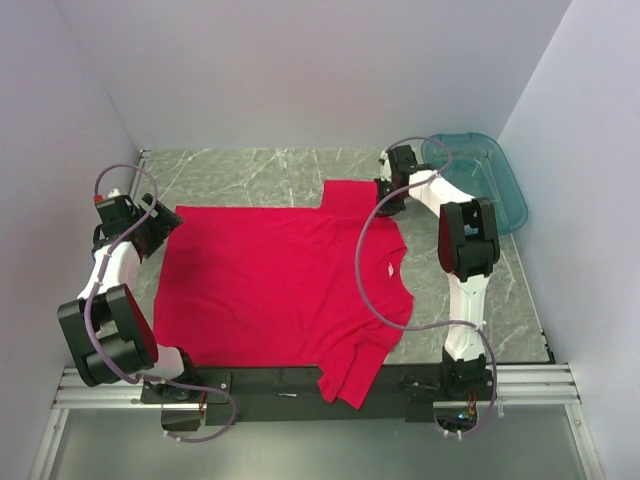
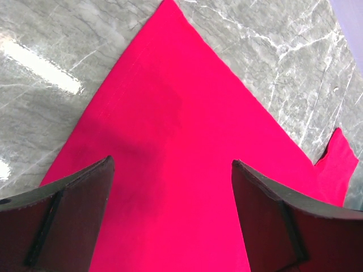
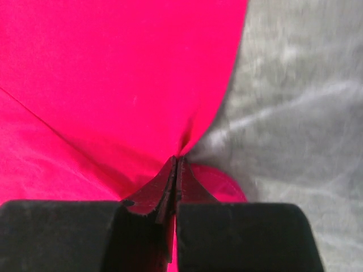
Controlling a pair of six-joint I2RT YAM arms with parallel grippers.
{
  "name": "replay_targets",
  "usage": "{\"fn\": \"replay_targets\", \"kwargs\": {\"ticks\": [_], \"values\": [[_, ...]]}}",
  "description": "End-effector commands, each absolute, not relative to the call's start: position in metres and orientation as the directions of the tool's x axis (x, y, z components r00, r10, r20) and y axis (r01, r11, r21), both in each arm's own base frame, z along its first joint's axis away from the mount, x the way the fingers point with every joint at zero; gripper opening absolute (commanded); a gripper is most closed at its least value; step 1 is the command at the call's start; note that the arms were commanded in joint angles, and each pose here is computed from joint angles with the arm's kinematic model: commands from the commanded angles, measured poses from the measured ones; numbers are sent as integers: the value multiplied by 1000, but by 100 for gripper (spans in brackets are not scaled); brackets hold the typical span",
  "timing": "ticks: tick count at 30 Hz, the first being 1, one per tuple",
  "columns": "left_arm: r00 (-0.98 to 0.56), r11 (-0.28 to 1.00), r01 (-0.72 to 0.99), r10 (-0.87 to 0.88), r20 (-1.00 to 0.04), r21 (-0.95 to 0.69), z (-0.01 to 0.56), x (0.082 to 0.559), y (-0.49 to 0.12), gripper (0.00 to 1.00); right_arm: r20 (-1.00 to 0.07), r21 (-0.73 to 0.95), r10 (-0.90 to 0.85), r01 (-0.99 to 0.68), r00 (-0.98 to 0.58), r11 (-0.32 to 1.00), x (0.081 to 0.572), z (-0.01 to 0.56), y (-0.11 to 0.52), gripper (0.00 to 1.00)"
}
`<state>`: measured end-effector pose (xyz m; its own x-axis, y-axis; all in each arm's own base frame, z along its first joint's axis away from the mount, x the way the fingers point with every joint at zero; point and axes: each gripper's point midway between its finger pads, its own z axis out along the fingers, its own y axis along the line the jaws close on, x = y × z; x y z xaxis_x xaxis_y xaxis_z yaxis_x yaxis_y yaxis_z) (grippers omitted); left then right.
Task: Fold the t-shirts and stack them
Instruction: Flatten the tshirt out
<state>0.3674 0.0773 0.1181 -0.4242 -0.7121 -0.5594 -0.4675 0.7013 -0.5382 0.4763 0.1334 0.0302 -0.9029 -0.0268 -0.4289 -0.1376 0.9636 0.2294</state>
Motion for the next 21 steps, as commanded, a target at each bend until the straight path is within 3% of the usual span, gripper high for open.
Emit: {"fn": "replay_targets", "kwargs": {"ticks": [1, 12, 14, 15, 18, 20, 21], "values": [[-402, 720, -411, -694, -598, -559, 135, 374, 76, 89, -480, 203, -43, -158, -876, 966, 478, 46, 124, 0], [-425, 720, -403, -694, -581, -564, 130, 375, 72, 89, -418, 215, -83, -187, -904, 959, 457, 34, 121, 0], [-427, 719, -403, -695, -579, -566, 130, 376, 71, 89, -454, 172, -105, -202, -885, 964, 463, 42, 114, 12], [-425, 720, -401, -694, -581, -567, 131, 376, 72, 89, -475, 156, -105, -201, -874, 967, 468, 47, 110, 32], [-426, 718, -400, -695, -579, -569, 131, 376, 71, 88, -576, 97, -134, -230, -807, 968, 499, 80, 101, 55], [-423, 718, -398, -696, -581, -571, 132, 377, 71, 88, -619, 86, -151, -258, -771, 962, 521, 95, 102, 61], [-423, 719, -398, -694, -582, -569, 132, 376, 71, 88, -588, 104, -143, -250, -796, 963, 524, 80, 100, 62]]}}
